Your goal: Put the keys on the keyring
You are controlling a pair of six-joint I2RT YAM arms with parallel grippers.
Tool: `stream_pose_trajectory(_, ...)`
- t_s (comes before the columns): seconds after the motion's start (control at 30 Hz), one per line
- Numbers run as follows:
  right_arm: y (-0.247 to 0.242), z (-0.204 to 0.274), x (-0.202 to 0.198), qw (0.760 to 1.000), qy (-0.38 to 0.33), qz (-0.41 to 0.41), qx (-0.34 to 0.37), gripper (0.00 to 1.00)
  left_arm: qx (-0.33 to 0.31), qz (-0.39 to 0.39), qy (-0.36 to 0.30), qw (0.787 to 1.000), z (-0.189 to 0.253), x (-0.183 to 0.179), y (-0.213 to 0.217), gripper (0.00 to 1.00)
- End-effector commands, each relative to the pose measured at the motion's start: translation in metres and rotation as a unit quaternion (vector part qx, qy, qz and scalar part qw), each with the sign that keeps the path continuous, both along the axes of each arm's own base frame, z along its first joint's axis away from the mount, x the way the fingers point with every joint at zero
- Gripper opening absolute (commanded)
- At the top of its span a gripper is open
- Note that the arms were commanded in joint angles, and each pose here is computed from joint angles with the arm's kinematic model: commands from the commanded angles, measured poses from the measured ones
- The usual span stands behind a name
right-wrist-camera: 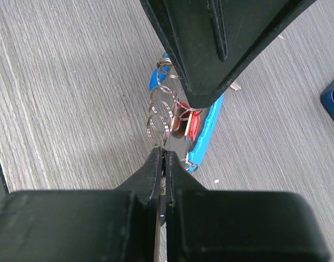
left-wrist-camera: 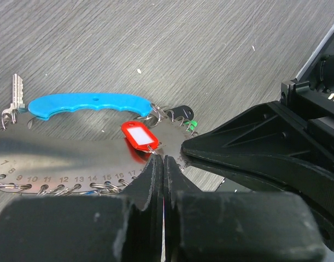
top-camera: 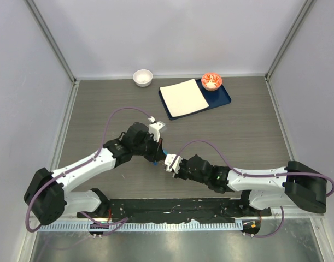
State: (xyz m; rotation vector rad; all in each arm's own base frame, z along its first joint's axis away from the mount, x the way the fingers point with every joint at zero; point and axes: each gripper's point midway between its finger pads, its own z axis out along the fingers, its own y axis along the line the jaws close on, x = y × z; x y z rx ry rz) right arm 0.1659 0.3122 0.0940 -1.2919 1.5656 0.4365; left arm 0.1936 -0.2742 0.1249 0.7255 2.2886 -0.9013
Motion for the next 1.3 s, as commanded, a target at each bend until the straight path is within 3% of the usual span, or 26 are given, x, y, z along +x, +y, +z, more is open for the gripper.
stream_pose_trajectory(0.0,-0.003,-0.01,-0.012,0.999,0.037,0.004,-0.002,0.08,-0.03,-0.018,-0.042,0.998,0.016,0.003,-0.004,0.0)
stream_pose_trajectory(0.1,0.001,0.007,-0.014,0.998,0.044,0.001,0.036,0.19,-0.064,-0.033,-0.089,0.993,0.023,0.0,-0.004,0.0)
stream_pose_trajectory(0.23,-0.005,0.034,-0.007,0.995,0.034,-0.03,0.084,0.26,-0.132,-0.046,-0.182,0.973,0.044,0.001,-0.007,0.0)
stream_pose_trajectory(0.53,-0.006,0.076,-0.005,0.98,0.071,-0.012,0.184,0.44,-0.204,-0.078,-0.283,0.934,0.05,-0.017,0.0,0.0)
stream_pose_trajectory(0.83,0.002,0.035,0.004,0.983,0.115,-0.019,0.139,0.43,-0.213,-0.075,-0.325,0.918,0.055,-0.018,0.006,0.0)
stream_pose_trajectory(1.03,0.026,0.014,-0.029,0.974,0.178,0.051,0.133,0.41,-0.215,-0.056,-0.345,0.912,0.055,-0.011,0.008,0.0)
stream_pose_trajectory(1.27,0.005,0.04,0.005,0.978,0.116,-0.028,0.169,0.42,-0.234,-0.083,-0.36,0.899,0.053,-0.022,0.007,0.0)
